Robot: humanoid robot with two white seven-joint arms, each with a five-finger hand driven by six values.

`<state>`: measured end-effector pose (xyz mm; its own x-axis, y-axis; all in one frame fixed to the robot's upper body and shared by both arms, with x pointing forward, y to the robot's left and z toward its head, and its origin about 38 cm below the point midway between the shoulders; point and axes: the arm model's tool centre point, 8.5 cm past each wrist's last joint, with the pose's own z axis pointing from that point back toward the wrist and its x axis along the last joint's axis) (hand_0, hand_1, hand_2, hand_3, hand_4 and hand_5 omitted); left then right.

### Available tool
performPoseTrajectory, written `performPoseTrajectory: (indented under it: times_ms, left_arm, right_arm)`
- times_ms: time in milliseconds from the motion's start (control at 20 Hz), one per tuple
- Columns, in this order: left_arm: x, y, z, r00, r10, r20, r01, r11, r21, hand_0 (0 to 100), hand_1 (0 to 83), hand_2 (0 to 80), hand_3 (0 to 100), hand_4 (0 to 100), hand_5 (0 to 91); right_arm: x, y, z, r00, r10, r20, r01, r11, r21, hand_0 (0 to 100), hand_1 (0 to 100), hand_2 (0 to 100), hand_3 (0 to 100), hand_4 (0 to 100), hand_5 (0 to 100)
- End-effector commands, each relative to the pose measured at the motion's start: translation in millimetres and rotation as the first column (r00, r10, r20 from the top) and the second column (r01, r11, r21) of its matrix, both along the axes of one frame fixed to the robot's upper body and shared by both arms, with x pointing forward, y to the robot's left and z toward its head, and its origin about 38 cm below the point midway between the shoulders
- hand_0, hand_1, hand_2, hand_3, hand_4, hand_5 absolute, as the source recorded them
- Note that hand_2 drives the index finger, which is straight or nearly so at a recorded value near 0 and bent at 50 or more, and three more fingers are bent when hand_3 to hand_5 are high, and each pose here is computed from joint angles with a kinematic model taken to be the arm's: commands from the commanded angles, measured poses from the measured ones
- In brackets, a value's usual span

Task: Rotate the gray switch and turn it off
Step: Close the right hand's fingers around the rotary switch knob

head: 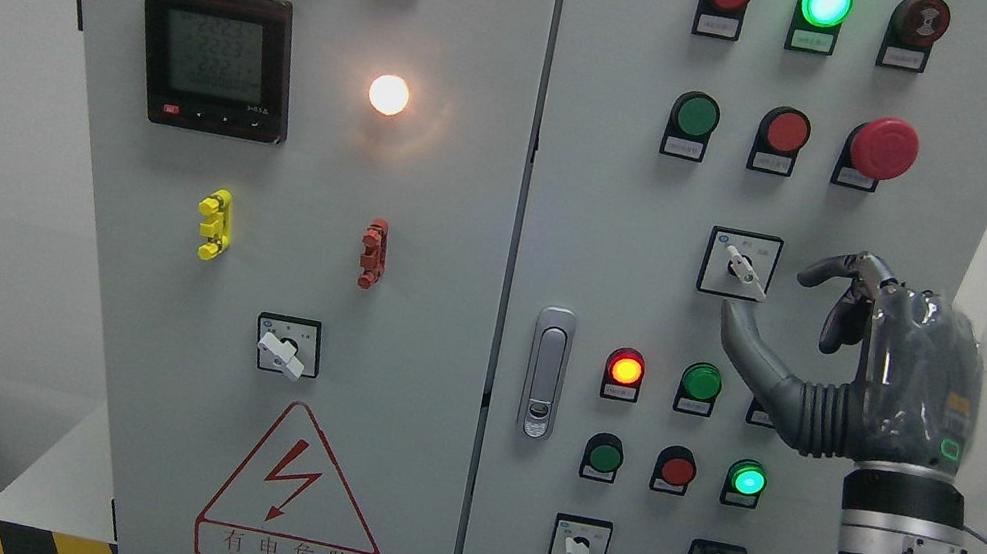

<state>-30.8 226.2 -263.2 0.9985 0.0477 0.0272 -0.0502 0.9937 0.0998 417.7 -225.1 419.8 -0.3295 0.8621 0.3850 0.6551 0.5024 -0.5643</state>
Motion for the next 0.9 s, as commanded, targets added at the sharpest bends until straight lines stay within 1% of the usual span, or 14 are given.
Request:
performPoseTrajectory:
  times_ms: [0, 200, 650, 850]
  left_arm:
    - [-5, 0, 0, 1.000, -0.001, -0.015, 0.001, 1.000, 0.001, 12, 38.9, 0.0, 0, 0, 0.0]
    - [-5, 0, 0, 1.000, -0.001, -0.015, 0.001, 1.000, 0.001, 12, 38.9, 0.0, 0, 0, 0.0]
    - [-5, 0, 0, 1.000, -0.001, -0.014, 0.001, 1.000, -0.001, 12, 38.9, 0.0, 0, 0, 0.0]
    - [-5, 0, 0, 1.000, -0.001, -0.015, 0.001, 1.000, 0.001, 12, 38.9, 0.0, 0, 0, 0.0]
  right_arm:
    - [12, 3.4, -3, 0.999, -0.005, -0.040, 0.005, 1.000, 0.015, 5, 38, 50, 94, 90, 100]
    - [15, 2.4, 0, 0.999, -0.008, -0.040, 0.009, 1.000, 0.019, 6, 38, 51, 94, 90, 100]
    - [20, 1.7, 4, 0.999, -0.015, -0.048, 0.016, 0.999, 0.029, 7, 37, 56, 93, 90, 100]
    - [23, 0.6, 4, 0.998, -0.017, -0.053, 0.019, 0.999, 0.032, 7, 36, 56, 93, 90, 100]
